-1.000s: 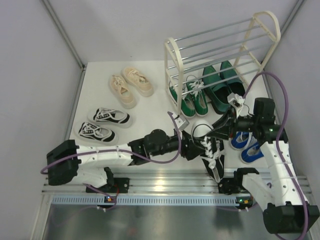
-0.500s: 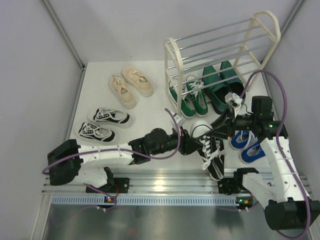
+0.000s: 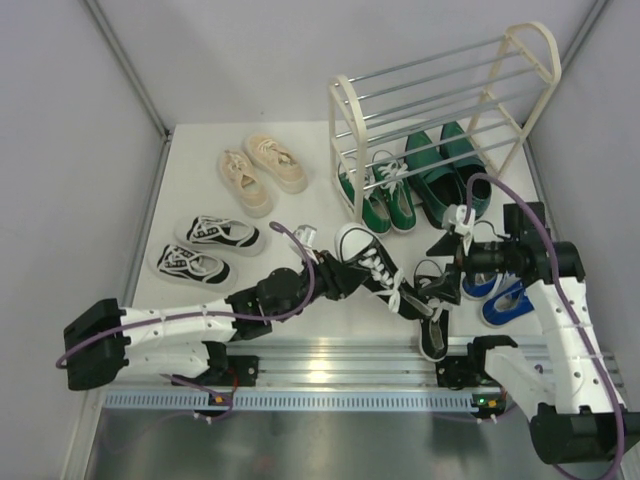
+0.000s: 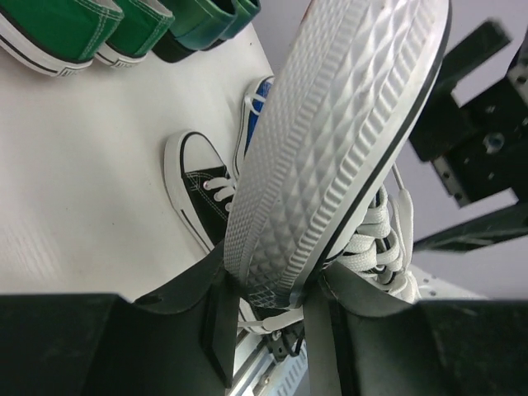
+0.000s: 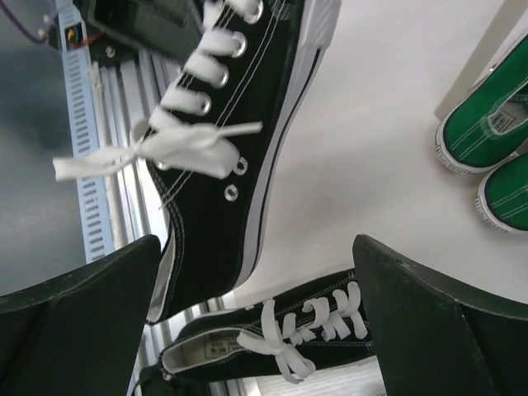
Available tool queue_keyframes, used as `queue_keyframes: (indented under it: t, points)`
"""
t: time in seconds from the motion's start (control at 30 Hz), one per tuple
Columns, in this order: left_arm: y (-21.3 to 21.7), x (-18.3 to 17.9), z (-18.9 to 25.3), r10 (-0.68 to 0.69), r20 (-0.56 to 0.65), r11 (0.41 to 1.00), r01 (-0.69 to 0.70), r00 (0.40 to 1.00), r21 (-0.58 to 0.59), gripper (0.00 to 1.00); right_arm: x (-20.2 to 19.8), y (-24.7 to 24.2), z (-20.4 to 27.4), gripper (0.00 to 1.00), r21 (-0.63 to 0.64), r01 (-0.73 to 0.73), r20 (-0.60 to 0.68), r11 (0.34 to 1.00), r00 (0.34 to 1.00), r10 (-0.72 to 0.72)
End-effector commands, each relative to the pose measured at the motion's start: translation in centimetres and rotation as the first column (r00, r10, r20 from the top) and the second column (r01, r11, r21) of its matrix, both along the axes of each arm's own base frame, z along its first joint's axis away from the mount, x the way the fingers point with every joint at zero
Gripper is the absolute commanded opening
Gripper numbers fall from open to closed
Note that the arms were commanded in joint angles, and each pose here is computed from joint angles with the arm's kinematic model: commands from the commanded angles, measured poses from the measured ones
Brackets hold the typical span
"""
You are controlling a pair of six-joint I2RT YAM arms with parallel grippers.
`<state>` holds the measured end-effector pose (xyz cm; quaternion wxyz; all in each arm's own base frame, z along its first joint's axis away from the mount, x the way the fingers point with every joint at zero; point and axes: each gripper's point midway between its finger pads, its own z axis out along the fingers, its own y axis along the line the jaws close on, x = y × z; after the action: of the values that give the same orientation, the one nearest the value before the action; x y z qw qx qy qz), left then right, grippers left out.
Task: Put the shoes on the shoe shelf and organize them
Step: Pick up the shoe at the center of the board.
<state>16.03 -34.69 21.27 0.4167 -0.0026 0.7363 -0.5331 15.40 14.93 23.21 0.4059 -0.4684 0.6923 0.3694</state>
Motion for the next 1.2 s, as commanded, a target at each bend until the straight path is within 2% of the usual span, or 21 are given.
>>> queue_keyframes:
  t: [0.0,0.07,0.27,0.5,0.63,0.77,0.83,0.93,0.97,1.03,1.07,1.13,1.17]
  points:
    - [0.8,1.3,6.6,0.085,-0.026,0.959,-0.089,0.996,-0.271,0.0,-2.2,-0.7,-2.3,0.97,-0.105,-0.113,0.055,0.988,0.991,0.119]
    - [0.6,1.3,6.9,0.081,-0.03,0.956,-0.086,0.996,-0.281,0.0,-1.6,-1.0,-2.5,0.88,-0.143,-0.09,0.104,0.986,0.989,0.106]
    - [-0.4,1.3,7.3,0.063,-0.034,0.956,-0.07,0.997,-0.283,0.0,0.2,-1.0,-2.2,0.73,-0.168,0.034,0.135,0.985,0.991,-0.011]
    - [-0.9,1.4,7.7,0.05,-0.056,0.948,-0.065,0.997,-0.311,0.0,1.6,-0.2,-2.6,0.68,-0.185,0.101,0.144,0.977,0.987,-0.075]
    - [-0.9,1.6,8.3,0.059,-0.075,0.936,-0.081,0.995,-0.343,0.0,1.6,0.9,-3.3,0.69,-0.202,0.101,0.143,0.974,0.987,-0.073]
    - [-1.0,1.6,9.2,0.051,-0.09,0.913,-0.083,0.995,-0.399,0.0,3.1,1.0,-3.8,0.72,-0.231,0.147,0.203,0.962,0.974,-0.101]
    - [-1.3,1.6,9.2,0.041,-0.106,0.908,-0.081,0.994,-0.412,0.0,3.7,1.0,-3.8,0.68,-0.236,0.161,0.241,0.958,0.965,-0.103]
    - [-1.4,1.6,9.5,0.031,-0.114,0.896,-0.078,0.993,-0.437,0.0,3.5,2.1,-3.3,0.47,-0.205,0.111,0.259,0.972,0.964,-0.056]
    - [-1.5,1.6,9.4,0.031,-0.114,0.896,-0.078,0.993,-0.437,0.0,3.0,2.6,-3.1,0.26,-0.187,0.076,0.248,0.979,0.968,-0.027]
    - [-1.6,1.7,9.7,0.031,-0.108,0.894,-0.076,0.994,-0.441,0.0,2.6,2.9,-2.5,0.05,-0.173,0.047,0.237,0.984,0.972,-0.005]
    - [-1.6,1.7,9.6,0.034,-0.106,0.896,-0.077,0.994,-0.438,0.0,2.4,3.1,-2.2,0.0,-0.163,0.035,0.234,0.986,0.972,0.004]
    - [-1.7,1.7,9.3,0.035,-0.099,0.902,-0.074,0.994,-0.424,0.01,2.2,3.0,-1.1,0.0,-0.145,0.048,0.216,0.988,0.976,-0.015]
    - [-1.7,1.7,9.1,0.033,-0.093,0.906,-0.069,0.995,-0.417,0.07,2.4,2.7,-0.7,0.0,-0.129,0.077,0.195,0.989,0.979,-0.051]
